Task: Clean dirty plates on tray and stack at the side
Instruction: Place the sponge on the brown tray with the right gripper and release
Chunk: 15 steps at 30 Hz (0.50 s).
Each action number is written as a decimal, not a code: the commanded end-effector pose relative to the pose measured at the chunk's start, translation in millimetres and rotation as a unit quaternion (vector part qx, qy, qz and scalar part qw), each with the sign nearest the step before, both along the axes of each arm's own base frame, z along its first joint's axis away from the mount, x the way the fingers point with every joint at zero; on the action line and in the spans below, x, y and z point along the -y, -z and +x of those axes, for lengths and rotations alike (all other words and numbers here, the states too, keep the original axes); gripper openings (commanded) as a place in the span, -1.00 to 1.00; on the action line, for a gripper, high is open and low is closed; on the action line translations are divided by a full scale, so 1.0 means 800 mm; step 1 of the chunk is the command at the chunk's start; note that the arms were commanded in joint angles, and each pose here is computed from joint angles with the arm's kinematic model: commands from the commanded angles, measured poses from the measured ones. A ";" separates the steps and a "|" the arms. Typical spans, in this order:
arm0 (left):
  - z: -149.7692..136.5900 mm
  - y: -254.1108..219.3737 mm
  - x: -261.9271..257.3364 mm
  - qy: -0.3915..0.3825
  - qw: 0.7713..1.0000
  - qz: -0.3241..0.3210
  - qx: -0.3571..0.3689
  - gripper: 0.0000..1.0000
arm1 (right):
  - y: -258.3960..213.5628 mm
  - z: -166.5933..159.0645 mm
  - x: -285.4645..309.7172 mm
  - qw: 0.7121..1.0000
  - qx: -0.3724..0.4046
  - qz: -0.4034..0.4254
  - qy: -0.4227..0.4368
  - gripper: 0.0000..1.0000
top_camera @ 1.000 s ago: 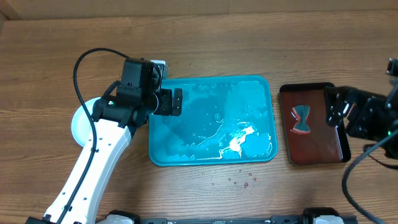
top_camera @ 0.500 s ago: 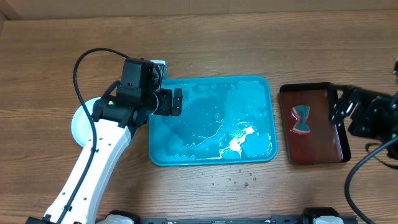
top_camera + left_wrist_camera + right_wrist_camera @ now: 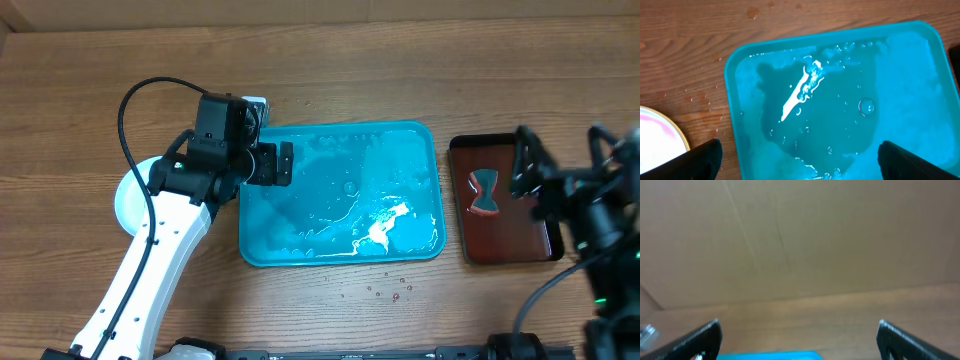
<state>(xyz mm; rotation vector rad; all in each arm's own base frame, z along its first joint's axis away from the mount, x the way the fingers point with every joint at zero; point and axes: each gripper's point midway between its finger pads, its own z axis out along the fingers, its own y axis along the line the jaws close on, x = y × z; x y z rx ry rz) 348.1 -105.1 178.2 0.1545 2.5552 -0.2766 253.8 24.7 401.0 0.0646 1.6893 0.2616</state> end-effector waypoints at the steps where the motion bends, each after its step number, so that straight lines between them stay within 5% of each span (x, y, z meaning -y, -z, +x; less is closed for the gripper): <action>1: 0.003 -0.010 0.002 0.002 1.000 -0.003 0.011 1.00 | 0.058 -0.004 -0.001 1.000 0.012 -0.016 -0.002 1.00; 15: 0.003 -0.010 0.002 0.002 1.000 -0.003 0.011 0.99 | 0.220 -0.018 -0.024 0.994 0.103 -0.010 -0.038 1.00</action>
